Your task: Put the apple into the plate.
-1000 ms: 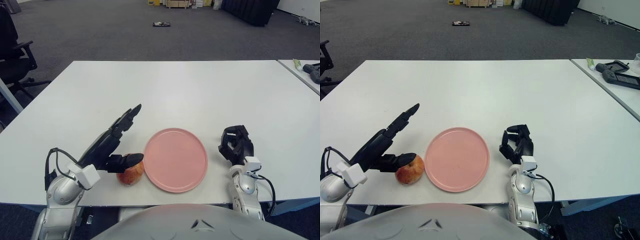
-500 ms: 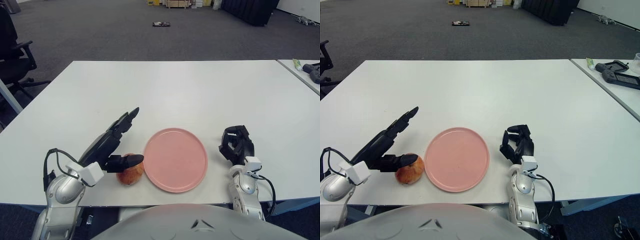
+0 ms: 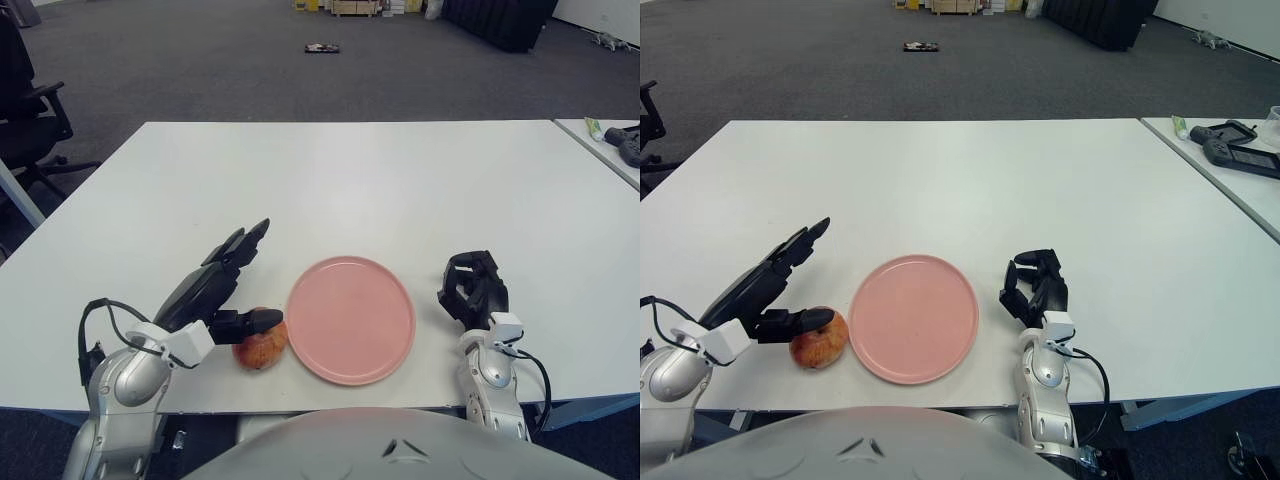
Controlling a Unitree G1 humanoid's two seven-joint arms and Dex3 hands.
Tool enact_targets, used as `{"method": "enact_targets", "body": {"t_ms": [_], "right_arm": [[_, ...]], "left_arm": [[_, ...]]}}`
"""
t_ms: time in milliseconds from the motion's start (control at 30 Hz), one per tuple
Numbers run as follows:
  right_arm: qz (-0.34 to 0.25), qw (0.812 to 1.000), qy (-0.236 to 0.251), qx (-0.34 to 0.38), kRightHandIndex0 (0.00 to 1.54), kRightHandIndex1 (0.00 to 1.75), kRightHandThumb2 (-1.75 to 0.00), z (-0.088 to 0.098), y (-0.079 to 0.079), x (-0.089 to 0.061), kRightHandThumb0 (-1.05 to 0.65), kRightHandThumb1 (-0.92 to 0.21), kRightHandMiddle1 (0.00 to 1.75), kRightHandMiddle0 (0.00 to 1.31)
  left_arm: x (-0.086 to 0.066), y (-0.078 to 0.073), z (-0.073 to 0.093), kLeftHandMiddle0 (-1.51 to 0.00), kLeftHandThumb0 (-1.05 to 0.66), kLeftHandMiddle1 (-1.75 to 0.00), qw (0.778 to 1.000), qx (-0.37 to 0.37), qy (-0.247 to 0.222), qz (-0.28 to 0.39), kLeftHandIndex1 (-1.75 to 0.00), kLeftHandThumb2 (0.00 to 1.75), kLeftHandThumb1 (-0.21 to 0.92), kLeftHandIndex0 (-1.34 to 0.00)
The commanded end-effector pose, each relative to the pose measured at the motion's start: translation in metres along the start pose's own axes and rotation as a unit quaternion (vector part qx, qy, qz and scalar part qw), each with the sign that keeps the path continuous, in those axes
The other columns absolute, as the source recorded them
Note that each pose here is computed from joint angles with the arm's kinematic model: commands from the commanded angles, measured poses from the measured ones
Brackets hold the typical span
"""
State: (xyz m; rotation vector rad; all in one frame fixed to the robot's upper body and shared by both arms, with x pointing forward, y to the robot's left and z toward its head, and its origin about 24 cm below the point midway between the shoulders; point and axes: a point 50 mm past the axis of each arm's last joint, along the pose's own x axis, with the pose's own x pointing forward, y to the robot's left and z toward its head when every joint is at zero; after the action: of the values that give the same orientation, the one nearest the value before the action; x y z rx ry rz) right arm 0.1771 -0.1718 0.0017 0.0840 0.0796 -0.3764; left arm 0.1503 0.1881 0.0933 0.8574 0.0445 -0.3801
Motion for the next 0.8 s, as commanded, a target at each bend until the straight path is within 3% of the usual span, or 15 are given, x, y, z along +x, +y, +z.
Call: {"method": "enact_targets", "body": {"t_ms": [0, 767], "right_arm": [[-0.008, 1.0, 0.005, -0.001, 0.63, 1.75, -0.91, 0.0, -0.001, 0.003, -0.39, -0.64, 1.75, 0.37], [-0.005, 1.0, -0.004, -0.004, 0.65, 1.75, -0.93, 0.0, 0.0, 0.007, -0.39, -0.63, 1.75, 0.38]], "left_arm": [[-0.051, -0.042, -0.022, 0.0, -1.05, 0.0, 0.987, -0.014, 0.143, -0.072, 0.0, 0.27, 0.83, 0.0], [-0.05, -0.053, -0.031, 0.0, -1.05, 0.0, 0.987, 0.016, 0.135, -0.086, 0.0, 0.28, 0.8, 0.0]]}}
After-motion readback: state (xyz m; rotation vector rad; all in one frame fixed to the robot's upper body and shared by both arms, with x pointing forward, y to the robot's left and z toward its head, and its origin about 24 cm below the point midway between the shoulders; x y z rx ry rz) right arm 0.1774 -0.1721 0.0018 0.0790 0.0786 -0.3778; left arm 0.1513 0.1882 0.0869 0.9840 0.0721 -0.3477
